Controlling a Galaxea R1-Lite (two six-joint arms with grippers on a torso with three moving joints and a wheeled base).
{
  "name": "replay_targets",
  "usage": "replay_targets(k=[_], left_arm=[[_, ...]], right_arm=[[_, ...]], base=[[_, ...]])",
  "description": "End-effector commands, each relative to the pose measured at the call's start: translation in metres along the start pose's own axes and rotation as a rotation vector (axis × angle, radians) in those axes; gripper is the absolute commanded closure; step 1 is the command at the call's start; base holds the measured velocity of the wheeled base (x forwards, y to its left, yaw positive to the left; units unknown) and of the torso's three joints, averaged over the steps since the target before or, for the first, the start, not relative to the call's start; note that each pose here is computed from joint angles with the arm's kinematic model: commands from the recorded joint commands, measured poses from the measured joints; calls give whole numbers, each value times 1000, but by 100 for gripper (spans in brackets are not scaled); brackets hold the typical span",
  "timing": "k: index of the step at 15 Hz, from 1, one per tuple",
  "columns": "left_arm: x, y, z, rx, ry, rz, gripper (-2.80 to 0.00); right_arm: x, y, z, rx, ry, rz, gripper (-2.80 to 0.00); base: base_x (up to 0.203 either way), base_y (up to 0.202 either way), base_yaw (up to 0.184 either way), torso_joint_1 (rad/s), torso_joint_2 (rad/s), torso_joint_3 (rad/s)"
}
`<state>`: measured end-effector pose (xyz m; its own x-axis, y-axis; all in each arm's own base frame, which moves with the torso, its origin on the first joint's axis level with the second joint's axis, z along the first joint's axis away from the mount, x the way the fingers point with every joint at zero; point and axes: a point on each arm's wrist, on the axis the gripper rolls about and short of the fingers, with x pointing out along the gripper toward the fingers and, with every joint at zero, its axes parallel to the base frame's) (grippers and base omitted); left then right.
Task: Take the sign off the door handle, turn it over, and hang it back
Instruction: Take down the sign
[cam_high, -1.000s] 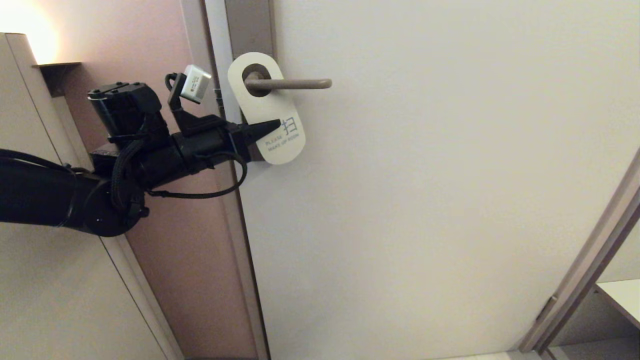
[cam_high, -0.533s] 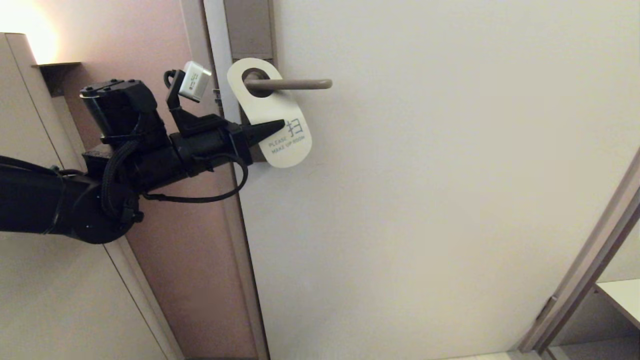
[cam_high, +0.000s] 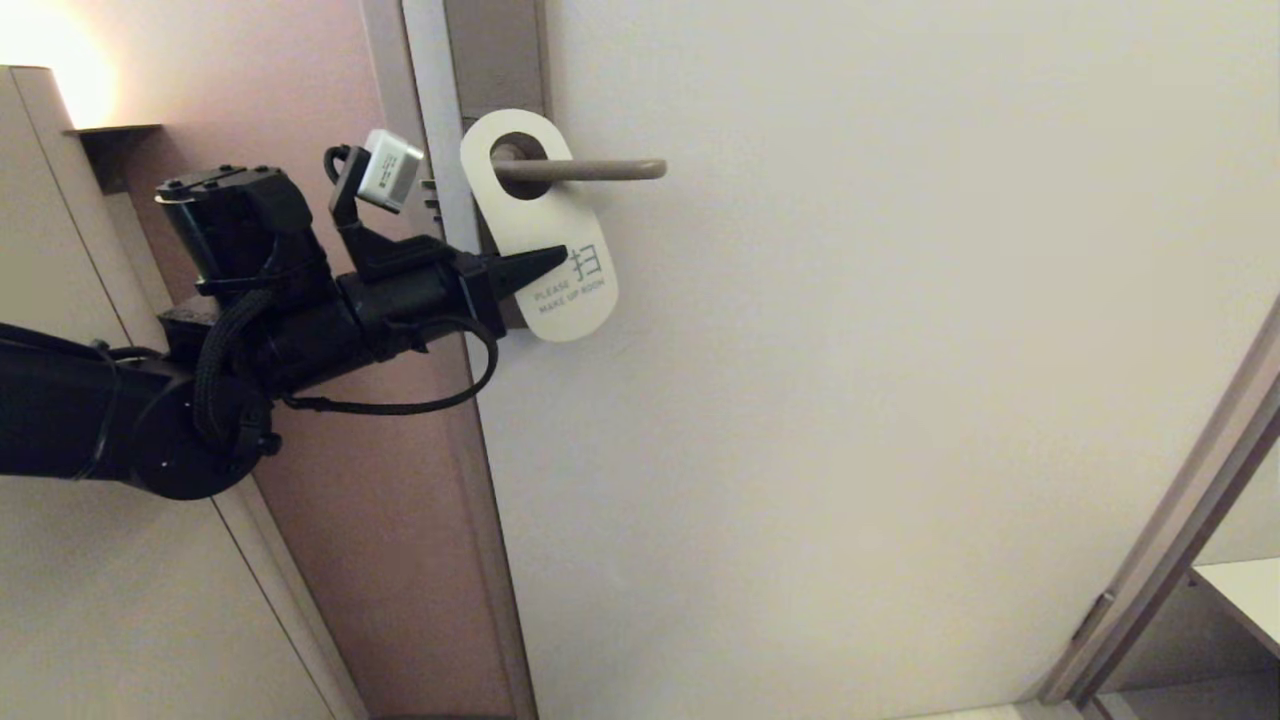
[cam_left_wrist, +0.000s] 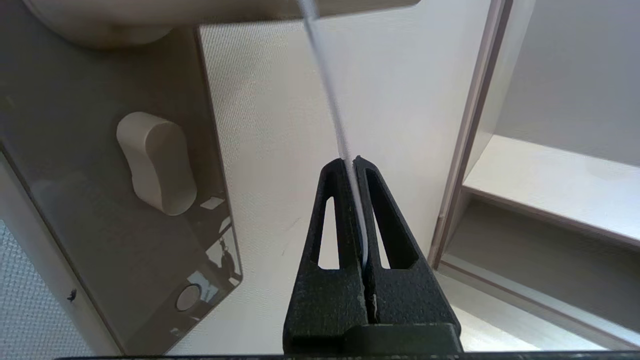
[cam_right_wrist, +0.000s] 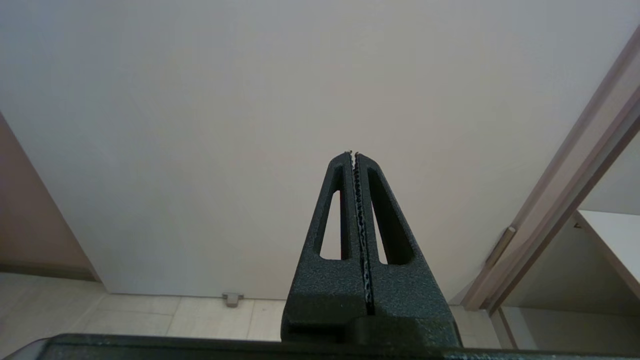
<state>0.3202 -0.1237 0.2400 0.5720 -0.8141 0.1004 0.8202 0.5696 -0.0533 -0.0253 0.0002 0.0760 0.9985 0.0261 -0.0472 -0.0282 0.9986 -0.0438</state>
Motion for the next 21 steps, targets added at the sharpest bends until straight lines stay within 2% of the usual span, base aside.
replay_targets(k=[1, 3, 6, 8, 13, 18, 21], left_arm=[[0, 0, -1, 7, 5, -2, 0], [0, 1, -4, 43, 30, 3, 0], [0, 1, -4, 60, 35, 11, 0], [0, 2, -4, 72, 33, 46, 0], [-2, -2, -1, 74, 43, 116, 0], [-1, -19, 7, 81, 45, 112, 0], [-1, -21, 7, 75, 58, 146, 0]], right_arm=[[0, 0, 0, -1, 0, 2, 0], [0, 0, 0, 0, 0, 2, 0], [0, 0, 0, -1, 2, 2, 0], [0, 0, 0, 0, 1, 1, 0], [0, 0, 0, 0, 0, 2, 0], [0, 0, 0, 0, 0, 1, 0], [0, 0, 0, -1, 0, 2, 0]], base=[[0, 0, 0, 0, 0, 0], [0, 0, 0, 0, 0, 0], [0, 0, 0, 0, 0, 0], [0, 0, 0, 0, 0, 0], [0, 0, 0, 0, 0, 0], [0, 0, 0, 0, 0, 0], [0, 0, 0, 0, 0, 0]])
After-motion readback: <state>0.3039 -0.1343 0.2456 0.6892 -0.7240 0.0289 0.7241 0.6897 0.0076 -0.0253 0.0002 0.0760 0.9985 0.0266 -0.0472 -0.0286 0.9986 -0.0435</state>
